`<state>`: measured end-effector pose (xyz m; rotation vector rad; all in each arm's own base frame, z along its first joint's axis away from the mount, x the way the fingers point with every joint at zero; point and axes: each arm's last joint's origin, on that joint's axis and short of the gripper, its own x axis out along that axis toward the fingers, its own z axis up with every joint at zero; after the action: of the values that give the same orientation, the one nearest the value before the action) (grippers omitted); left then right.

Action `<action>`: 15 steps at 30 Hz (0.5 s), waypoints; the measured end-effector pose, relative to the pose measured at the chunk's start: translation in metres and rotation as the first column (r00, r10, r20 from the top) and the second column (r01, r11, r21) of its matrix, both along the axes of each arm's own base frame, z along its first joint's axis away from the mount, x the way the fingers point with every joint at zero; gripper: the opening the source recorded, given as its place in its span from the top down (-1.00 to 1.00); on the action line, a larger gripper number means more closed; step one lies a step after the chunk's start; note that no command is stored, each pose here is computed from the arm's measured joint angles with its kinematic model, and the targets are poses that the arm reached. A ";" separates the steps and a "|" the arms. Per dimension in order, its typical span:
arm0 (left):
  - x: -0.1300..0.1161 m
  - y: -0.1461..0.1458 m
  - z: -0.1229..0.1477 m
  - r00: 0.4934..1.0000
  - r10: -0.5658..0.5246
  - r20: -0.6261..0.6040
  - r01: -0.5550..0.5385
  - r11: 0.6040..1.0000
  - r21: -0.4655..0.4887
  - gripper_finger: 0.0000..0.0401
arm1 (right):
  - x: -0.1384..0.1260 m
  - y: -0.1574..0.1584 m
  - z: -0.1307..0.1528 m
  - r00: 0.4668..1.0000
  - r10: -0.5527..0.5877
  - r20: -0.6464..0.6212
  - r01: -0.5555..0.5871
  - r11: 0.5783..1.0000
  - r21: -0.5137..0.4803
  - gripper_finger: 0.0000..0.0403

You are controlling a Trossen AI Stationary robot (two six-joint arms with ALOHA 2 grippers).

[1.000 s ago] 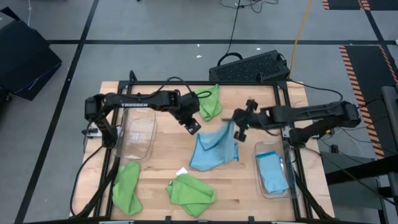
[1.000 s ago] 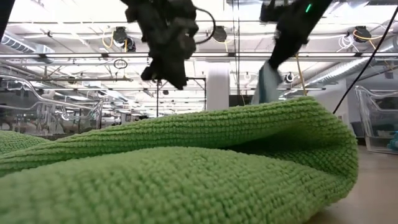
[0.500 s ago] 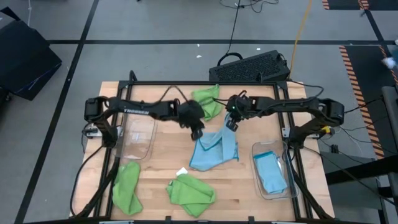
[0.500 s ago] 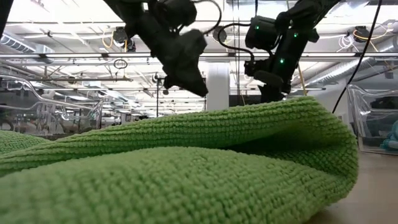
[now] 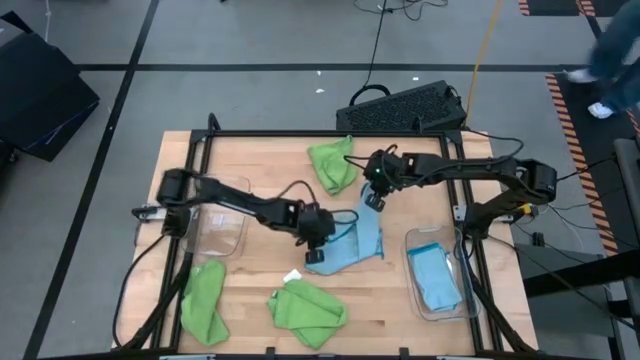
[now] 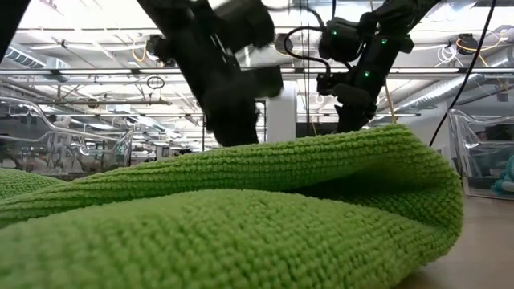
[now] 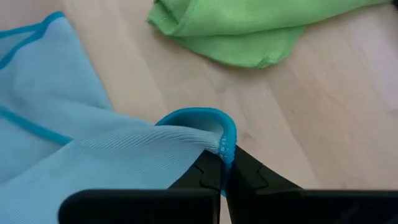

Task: Sort microfiber towel by color & place in baskets
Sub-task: Fold the blue microfiber towel

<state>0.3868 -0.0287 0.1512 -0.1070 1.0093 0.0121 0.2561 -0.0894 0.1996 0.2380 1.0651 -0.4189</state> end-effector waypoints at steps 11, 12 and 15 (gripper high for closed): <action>0.015 -0.009 -0.014 0.980 -0.140 -0.144 0.178 0.939 0.295 0.67 | -0.002 0.003 -0.001 0.998 0.054 -0.020 -0.053 0.998 0.042 1.00; 0.015 -0.010 -0.013 0.977 -0.145 -0.155 0.190 0.923 0.336 0.67 | -0.002 0.004 -0.001 0.998 0.055 -0.021 -0.054 0.998 0.042 1.00; 0.016 -0.012 -0.007 0.969 -0.184 -0.168 0.240 0.867 0.437 0.67 | -0.002 0.004 -0.002 0.998 0.058 -0.029 -0.056 0.997 0.044 1.00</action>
<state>0.4032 -0.0411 0.1438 0.4421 1.1112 0.0539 0.2538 -0.0855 0.1979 0.2395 1.1087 -0.3493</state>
